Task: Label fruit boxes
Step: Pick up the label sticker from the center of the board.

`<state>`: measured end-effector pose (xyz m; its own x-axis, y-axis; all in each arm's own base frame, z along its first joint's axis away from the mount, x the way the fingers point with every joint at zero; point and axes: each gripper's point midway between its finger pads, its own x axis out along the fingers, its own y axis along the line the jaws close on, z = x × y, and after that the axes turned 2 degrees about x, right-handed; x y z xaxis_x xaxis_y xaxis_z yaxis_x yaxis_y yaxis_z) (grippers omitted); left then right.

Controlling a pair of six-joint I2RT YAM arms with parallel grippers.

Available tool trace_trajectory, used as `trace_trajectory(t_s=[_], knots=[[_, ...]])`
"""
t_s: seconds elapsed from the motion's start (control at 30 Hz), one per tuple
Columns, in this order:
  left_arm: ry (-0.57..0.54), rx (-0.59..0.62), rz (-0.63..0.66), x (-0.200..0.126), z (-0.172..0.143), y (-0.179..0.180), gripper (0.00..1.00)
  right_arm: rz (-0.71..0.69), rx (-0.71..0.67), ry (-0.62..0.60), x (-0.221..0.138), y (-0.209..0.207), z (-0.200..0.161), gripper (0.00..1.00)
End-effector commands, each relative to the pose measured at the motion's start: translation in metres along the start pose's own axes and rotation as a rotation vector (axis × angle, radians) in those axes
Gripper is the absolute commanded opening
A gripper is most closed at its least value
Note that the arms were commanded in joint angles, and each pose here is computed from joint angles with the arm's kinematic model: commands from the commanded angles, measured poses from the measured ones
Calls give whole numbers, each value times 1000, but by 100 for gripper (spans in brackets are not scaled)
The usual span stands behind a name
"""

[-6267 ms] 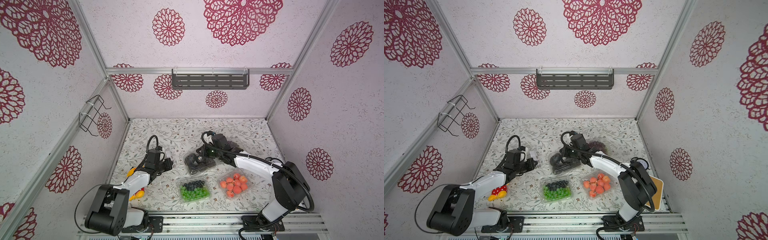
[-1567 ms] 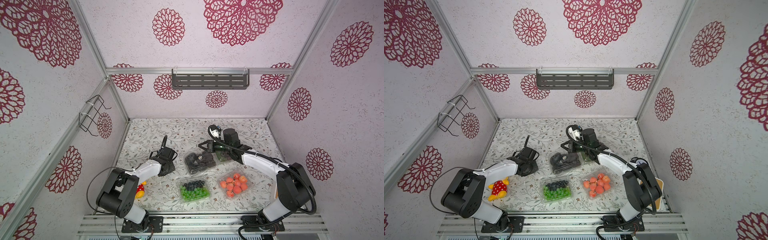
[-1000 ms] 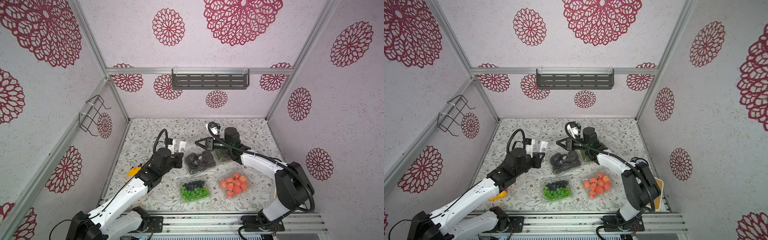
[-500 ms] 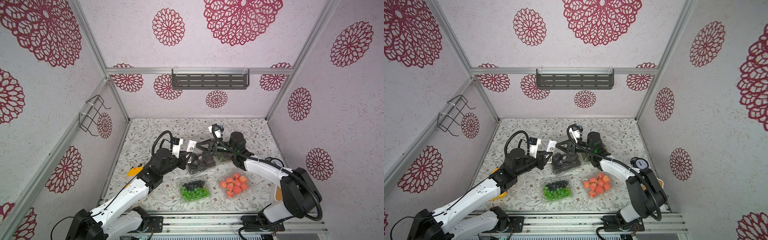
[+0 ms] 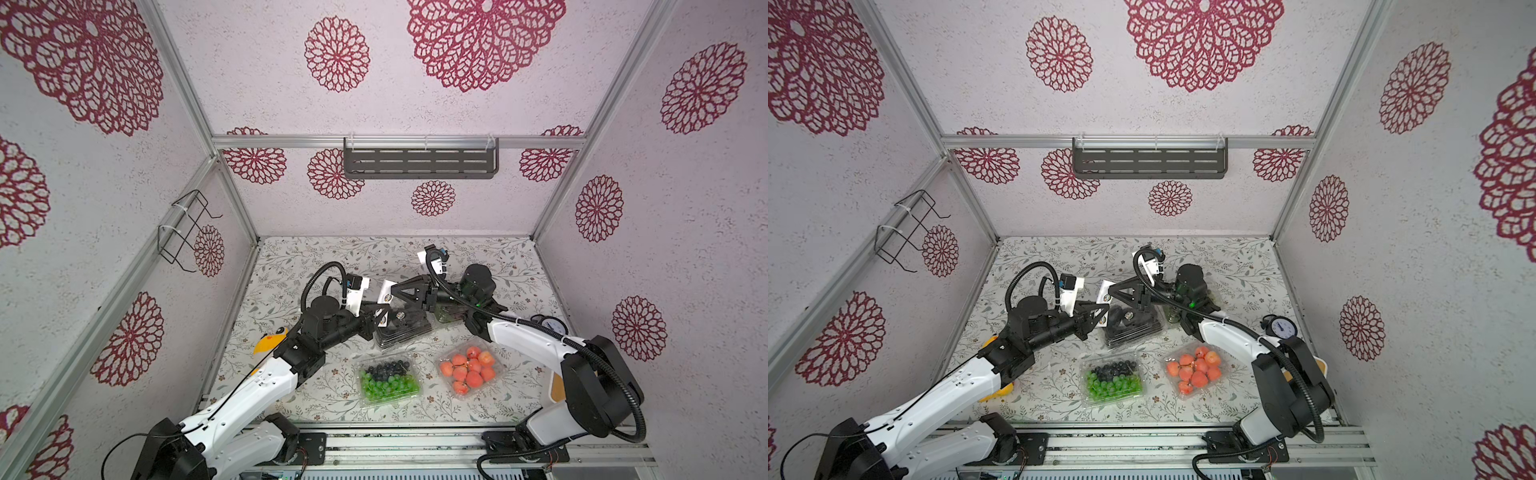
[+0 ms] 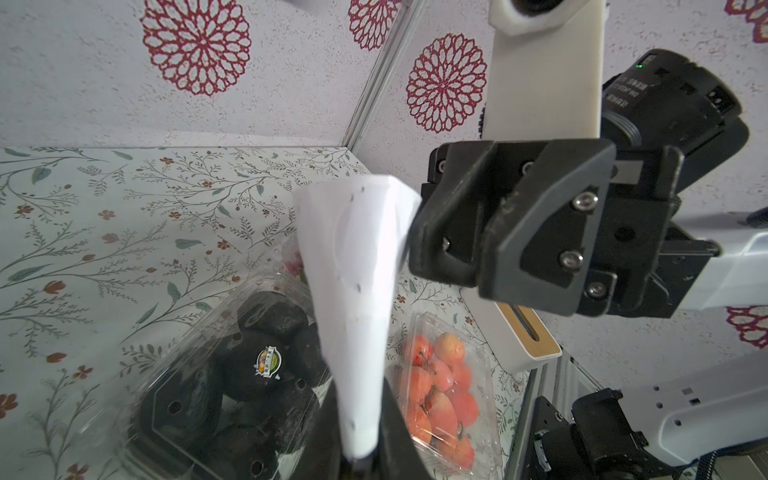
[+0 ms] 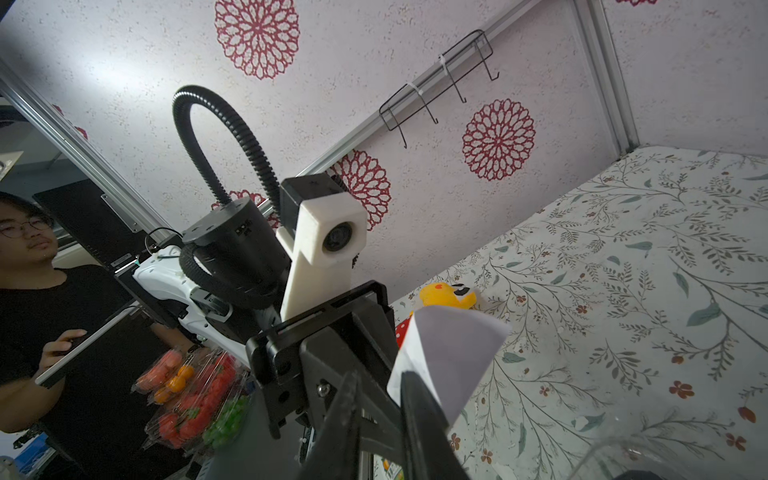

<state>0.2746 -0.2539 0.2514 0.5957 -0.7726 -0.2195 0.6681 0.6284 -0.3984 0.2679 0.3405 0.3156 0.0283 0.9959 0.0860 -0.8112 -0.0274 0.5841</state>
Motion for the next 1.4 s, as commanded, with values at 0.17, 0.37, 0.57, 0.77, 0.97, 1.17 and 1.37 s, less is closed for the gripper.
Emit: trace_trajectory(t_s=[0.17, 0.37, 0.57, 0.77, 0.97, 1.17, 1.37], knots=[[-39, 49, -1, -7, 4, -2, 14, -60, -69, -78, -23, 2, 21, 35], [-30, 42, -30, -3, 4, -6, 14, 1, -90, -58, -14, 15, 22, 36], [-35, 29, -44, 2, 7, -8, 14, -1, -109, -29, -7, 17, 17, 31], [-22, 32, -68, 6, 6, -12, 14, 12, -122, -23, -6, 21, 17, 23], [-17, 30, -57, 9, 4, -8, 14, 46, -111, -15, -4, 22, 16, 0], [-38, 49, -62, 5, 5, -9, 40, -13, -127, -21, -12, 16, 16, 0], [-67, 92, -89, -7, 16, -10, 88, -34, -162, 16, -23, 20, 16, 0]])
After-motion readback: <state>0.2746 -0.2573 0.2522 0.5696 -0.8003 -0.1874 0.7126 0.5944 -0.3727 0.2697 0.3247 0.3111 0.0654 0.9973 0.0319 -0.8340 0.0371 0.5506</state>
